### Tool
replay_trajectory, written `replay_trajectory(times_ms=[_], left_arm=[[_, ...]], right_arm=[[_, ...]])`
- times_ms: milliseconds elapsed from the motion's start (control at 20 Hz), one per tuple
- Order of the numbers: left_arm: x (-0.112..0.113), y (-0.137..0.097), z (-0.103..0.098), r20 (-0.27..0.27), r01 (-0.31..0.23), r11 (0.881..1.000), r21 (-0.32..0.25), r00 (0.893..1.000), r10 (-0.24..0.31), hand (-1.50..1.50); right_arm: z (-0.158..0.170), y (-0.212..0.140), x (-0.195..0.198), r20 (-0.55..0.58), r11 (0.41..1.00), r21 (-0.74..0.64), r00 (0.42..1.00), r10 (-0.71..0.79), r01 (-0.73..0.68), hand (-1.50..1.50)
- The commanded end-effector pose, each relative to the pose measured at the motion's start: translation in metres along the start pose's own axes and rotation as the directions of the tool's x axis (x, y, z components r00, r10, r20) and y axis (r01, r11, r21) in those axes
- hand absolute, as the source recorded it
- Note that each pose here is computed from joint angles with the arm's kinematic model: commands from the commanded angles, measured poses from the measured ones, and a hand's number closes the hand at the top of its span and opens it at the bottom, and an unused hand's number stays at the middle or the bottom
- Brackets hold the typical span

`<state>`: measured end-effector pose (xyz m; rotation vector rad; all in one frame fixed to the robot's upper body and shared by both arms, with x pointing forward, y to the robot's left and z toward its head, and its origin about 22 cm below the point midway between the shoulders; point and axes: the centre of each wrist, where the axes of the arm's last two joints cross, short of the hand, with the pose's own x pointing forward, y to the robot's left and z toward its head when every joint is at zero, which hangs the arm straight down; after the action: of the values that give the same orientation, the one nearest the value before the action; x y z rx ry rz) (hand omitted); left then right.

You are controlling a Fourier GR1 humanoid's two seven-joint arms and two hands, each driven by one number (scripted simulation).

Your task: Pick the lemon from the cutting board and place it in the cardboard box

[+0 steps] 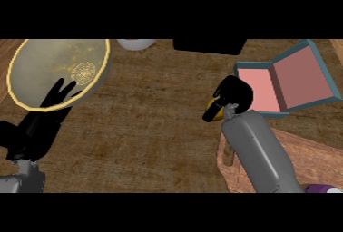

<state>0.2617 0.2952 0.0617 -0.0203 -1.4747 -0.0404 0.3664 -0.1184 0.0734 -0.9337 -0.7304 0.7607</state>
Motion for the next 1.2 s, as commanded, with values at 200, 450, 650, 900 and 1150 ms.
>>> replay_trajectory(times_ms=[200, 450, 650, 900, 1150], left_arm=[[-0.003, 0.001, -0.001, -0.008, -0.006, 1.000, -0.012, 1.000, 0.006, 0.00], [0.001, -0.003, -0.008, -0.008, -0.006, 1.000, 0.015, 1.000, 0.006, 0.00], [0.001, 0.006, -0.004, -0.020, -0.001, 0.999, 0.037, 1.000, 0.001, 0.00], [-0.006, 0.015, 0.009, -0.013, -0.003, 0.998, 0.065, 1.000, 0.004, 0.00], [-0.003, 0.021, 0.005, -0.023, -0.009, 0.998, 0.065, 1.000, 0.011, 0.00]], right_arm=[[-0.011, -0.019, 0.071, -0.045, 0.985, -0.159, 0.997, 0.056, -0.063, 1.50], [0.013, -0.049, 0.115, 0.030, 0.951, -0.305, 0.997, 0.069, -0.056, 1.50], [0.045, -0.084, 0.147, 0.063, 0.887, -0.462, 0.998, 0.025, 0.008, 1.50], [0.069, -0.121, 0.168, 0.015, 0.798, -0.601, 0.999, -0.037, 0.039, 1.50], [0.064, -0.136, 0.169, -0.035, 0.738, -0.673, 0.994, -0.106, 0.055, 1.50]])
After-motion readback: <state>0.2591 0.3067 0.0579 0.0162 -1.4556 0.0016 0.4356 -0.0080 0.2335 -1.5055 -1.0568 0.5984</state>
